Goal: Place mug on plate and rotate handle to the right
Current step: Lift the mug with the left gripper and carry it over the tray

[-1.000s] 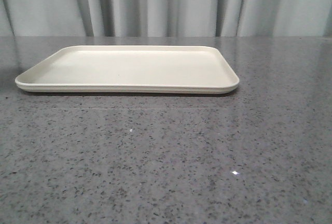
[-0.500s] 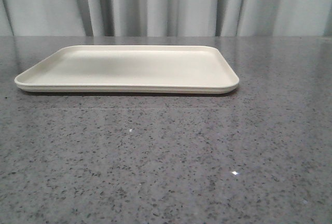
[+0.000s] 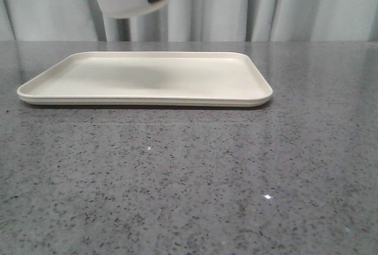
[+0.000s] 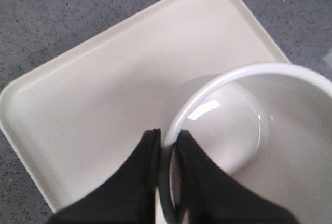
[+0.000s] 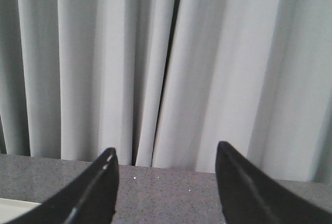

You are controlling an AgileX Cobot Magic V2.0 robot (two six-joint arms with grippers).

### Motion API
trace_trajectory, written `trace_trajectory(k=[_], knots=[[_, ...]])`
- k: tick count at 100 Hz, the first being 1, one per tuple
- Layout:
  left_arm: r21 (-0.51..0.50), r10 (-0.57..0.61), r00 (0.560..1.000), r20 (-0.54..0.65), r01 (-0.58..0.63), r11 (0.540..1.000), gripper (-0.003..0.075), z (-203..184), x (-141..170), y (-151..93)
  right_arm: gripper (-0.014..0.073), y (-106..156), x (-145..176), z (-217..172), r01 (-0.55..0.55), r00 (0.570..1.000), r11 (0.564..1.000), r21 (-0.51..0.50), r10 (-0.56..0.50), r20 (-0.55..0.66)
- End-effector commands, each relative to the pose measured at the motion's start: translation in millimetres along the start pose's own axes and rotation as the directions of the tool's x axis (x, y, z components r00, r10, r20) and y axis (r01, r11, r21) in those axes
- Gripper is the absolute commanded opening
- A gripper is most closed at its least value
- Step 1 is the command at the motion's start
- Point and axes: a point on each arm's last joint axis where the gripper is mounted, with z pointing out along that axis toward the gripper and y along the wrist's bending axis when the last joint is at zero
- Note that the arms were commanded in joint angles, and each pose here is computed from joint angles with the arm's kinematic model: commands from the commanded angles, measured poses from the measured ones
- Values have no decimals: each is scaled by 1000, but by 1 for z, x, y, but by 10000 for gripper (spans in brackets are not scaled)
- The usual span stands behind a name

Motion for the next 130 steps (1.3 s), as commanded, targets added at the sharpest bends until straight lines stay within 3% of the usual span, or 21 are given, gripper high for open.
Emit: trace_trajectory(k=[1, 51, 130], knots=[[16, 13, 999, 37, -14, 1000, -20, -8, -6, -10, 424, -3, -15, 1, 21, 996, 999, 32, -24, 83], [47, -15, 1000, -20, 16, 999, -20, 38, -10, -2, 424, -3, -15, 1, 21, 996, 999, 33, -24, 85], [69, 3, 999, -51, 1, 998, -20, 51, -10, -11, 424, -3, -15, 1, 21, 996, 999, 32, -24, 83]])
